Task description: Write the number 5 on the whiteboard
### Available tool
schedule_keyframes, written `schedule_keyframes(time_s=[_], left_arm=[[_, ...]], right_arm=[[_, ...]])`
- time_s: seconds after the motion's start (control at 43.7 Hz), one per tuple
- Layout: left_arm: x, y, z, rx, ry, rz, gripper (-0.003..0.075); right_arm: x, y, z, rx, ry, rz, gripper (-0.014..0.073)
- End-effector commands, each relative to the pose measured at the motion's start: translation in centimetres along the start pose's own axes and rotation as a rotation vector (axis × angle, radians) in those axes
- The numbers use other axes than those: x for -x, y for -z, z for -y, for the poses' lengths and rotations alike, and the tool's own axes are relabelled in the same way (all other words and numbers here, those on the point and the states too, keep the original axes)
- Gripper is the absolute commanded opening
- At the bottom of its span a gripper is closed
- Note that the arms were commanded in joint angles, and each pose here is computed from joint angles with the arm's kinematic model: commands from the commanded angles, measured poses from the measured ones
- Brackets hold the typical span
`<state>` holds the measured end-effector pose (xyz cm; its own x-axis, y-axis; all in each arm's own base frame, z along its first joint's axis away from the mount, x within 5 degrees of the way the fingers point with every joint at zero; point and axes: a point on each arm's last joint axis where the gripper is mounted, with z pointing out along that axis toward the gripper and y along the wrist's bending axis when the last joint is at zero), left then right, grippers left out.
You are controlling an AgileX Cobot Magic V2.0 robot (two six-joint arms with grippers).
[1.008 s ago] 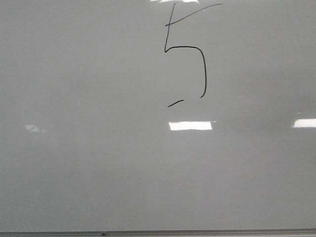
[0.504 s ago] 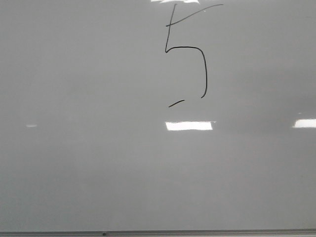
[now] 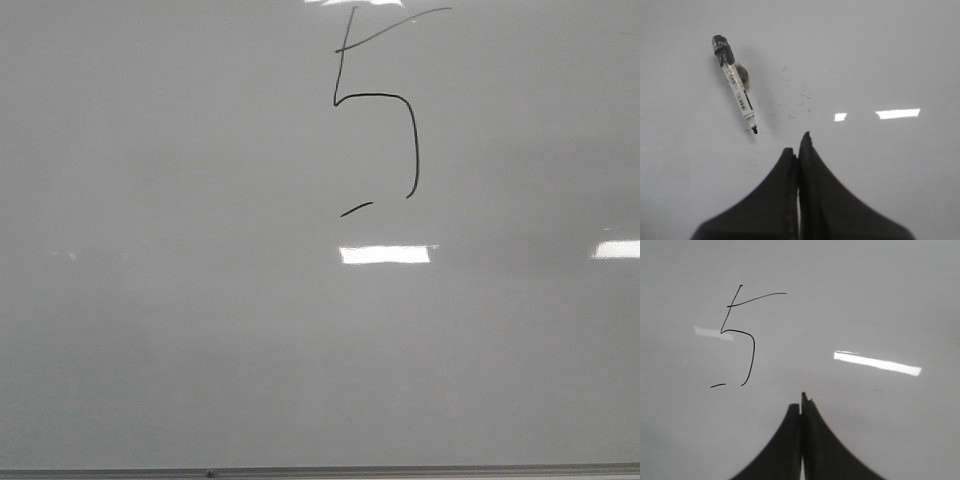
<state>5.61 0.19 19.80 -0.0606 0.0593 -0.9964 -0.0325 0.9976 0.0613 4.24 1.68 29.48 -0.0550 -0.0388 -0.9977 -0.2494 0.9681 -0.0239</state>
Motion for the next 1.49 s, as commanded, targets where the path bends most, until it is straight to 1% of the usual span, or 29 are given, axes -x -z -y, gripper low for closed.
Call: schedule_keyframes(time_s=[0.0,0.641,0.71,0.802,0.916,1.008,1.123,1.191,1.329,1.466], left_arm=[[0.7,0.1,-0.1,0.008,0.017,0.097,-0.002],[0.7,0.1,-0.1,0.008,0.017,0.097,-0.002],[0.7,0.1,-0.1,0.008,0.017,0.097,-0.002],[0.7,0.1,-0.1,0.008,0.017,0.097,-0.002],[0.7,0.1,-0.1,0.008,0.017,0.097,-0.002],[0.7,0.1,-0.1,0.008,0.017,0.097,-0.002],[0.7,0.1,-0.1,0.008,0.017,0.097,-0.002],[0.7,0.1,-0.1,0.008,0.017,0.097,-0.002],[0.7,0.1,-0.1,0.008,0.017,0.097,-0.002],[0.7,0.1,-0.1,0.008,0.017,0.097,-0.002]], right_arm=[[1.3,0.1,0.3,-0.03,0.009,0.08,-0.0071],[1.2,0.0,0.3,-0.031,0.009,0.078,-0.0071],[0.8,-0.2,0.4,-0.048,0.014,0.101,-0.0071],[-0.4,-0.7,0.8,-0.082,0.007,0.139,-0.0071],[-2.9,-1.4,1.2,-0.132,-0.007,0.167,-0.0071],[-5.1,-1.7,1.4,-0.168,-0.024,0.138,-0.0071],[-7.5,-1.6,1.7,-0.221,-0.079,0.112,-0.0071],[-8.7,-1.6,1.8,-0.246,-0.08,0.105,-0.0071],[-9.5,-1.4,1.7,-0.262,-0.087,0.047,-0.0071],[-9.6,-1.4,1.7,-0.261,-0.088,0.037,-0.0071]])
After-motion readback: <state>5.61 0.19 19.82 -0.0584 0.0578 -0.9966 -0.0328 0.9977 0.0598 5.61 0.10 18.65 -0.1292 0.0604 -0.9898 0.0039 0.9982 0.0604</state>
